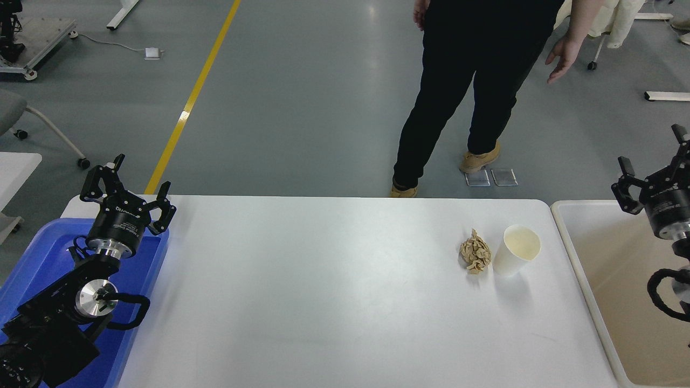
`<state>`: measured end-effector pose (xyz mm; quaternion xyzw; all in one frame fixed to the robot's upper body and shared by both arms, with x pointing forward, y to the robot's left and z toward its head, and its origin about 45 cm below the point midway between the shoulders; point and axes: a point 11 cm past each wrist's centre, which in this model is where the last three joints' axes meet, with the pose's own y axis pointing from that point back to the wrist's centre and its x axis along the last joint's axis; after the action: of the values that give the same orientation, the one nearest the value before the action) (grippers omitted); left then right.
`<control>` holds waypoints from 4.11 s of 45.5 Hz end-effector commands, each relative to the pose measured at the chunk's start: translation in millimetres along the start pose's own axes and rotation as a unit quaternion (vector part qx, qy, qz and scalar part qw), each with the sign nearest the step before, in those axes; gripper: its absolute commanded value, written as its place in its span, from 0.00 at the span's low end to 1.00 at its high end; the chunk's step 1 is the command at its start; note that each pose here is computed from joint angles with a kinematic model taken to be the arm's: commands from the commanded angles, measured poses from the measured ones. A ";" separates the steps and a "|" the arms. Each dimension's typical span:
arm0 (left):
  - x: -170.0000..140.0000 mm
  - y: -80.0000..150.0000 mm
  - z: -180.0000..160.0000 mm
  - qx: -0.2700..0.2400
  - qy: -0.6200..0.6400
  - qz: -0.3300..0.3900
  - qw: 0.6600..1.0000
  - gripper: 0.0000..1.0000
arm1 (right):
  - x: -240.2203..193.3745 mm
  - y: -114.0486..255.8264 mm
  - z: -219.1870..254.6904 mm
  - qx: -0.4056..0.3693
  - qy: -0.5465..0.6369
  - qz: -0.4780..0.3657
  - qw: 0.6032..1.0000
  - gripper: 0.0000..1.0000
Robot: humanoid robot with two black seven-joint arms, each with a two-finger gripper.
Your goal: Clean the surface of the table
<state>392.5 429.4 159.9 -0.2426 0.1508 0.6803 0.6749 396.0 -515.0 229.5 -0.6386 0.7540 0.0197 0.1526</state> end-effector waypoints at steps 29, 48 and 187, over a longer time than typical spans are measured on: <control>0.0 0.0 -0.1 0.000 0.000 0.000 1.000 1.00 | -81.9 -58.3 -66.1 -0.215 0.483 -0.310 0.790 1.00; 0.4 0.0 0.6 0.000 0.000 0.000 1.000 1.00 | -165.0 -14.7 -5.1 -0.195 0.658 -0.531 0.497 1.00; -0.1 0.0 -0.1 0.000 0.001 0.000 1.000 1.00 | 41.0 -55.1 -184.9 -0.119 0.554 -0.092 0.819 0.00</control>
<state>392.5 429.3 159.8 -0.2424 0.1508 0.6804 0.6750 436.3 -523.1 379.4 -0.7093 0.5291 -0.2888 -0.3654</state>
